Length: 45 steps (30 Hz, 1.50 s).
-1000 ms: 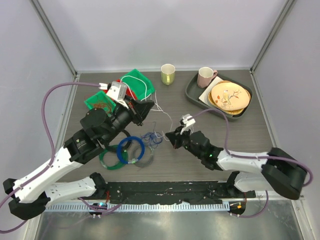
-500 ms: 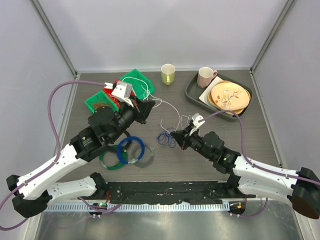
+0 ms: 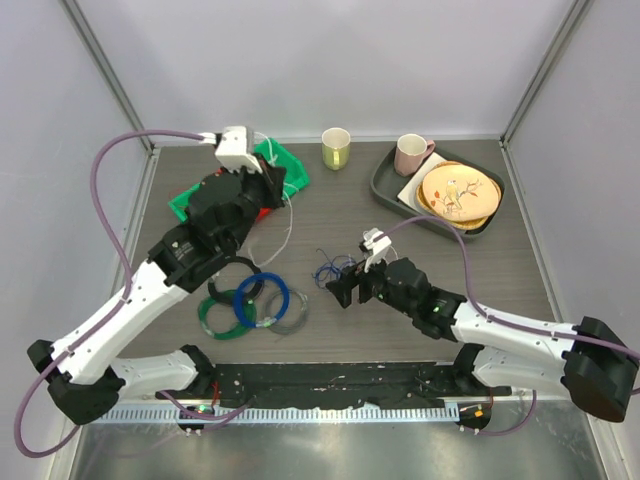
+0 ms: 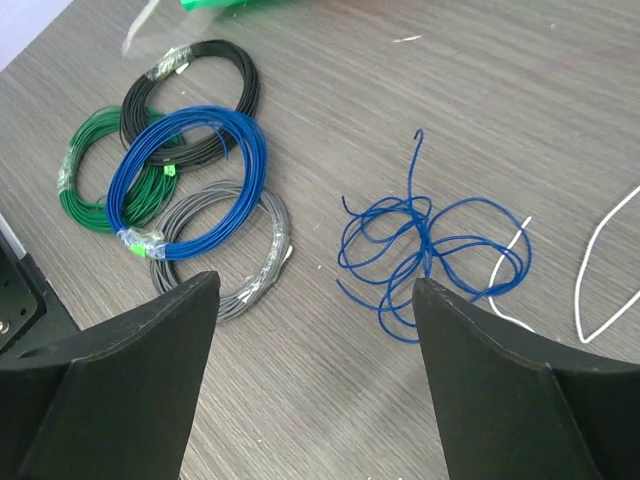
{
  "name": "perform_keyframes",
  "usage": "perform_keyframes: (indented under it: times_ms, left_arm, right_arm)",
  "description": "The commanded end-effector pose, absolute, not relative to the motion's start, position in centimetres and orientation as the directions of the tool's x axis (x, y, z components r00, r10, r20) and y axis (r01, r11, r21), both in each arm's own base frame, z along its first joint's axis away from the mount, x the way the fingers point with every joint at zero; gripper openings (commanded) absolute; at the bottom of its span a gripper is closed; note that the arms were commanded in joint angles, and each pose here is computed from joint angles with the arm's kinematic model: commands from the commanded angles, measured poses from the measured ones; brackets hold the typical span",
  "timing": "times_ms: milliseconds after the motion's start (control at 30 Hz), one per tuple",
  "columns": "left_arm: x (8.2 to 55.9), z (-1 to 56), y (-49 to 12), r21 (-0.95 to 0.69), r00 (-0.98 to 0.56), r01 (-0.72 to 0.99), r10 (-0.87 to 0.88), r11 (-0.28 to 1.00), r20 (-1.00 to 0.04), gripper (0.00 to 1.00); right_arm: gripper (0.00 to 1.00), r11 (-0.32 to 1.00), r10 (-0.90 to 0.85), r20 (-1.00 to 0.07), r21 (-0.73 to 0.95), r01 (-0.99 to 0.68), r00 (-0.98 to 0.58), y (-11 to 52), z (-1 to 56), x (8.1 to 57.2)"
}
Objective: Untangle the cables
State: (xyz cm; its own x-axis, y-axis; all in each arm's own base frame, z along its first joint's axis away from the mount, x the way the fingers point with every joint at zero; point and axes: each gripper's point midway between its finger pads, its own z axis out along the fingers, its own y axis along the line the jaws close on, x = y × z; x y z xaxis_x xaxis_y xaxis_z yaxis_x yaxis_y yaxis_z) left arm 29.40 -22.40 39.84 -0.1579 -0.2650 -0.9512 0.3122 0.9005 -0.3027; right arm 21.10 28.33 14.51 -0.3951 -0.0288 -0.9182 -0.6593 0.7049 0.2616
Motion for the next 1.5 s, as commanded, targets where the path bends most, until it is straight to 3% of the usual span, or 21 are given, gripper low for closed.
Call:
perform_keyframes:
  times_ms: [0, 267, 567, 1467]
  left_arm:
    - [30.9, 46.1, -18.2, -0.345, -0.026, 0.237, -0.349, 0.908, -0.937, 0.0]
    - [34.8, 46.6, -15.6, -0.313, 0.03, 0.111, -0.318, 0.943, -0.948, 0.0]
    - [40.2, 49.3, -14.0, -0.309, 0.044, 0.078, -0.313, 0.948, -0.949, 0.0]
    - [48.7, 41.8, -11.8, -0.243, -0.086, 0.131, -0.233, 0.961, -0.969, 0.0]
  right_arm:
    - [0.86, 0.73, 0.084, -0.948, 0.269, -0.629, -0.307, 27.4, 18.8, 22.1]
    - [0.95, 0.824, 0.202, -0.948, 0.3, -0.481, -0.245, 23.7, 19.2, 23.4]
    - [0.96, 0.83, 0.267, -0.942, 0.333, -0.447, -0.204, 22.1, 20.3, 23.3]
    - [0.96, 0.846, 0.215, -0.962, 0.27, -0.459, -0.171, 21.7, 19.9, 23.3]
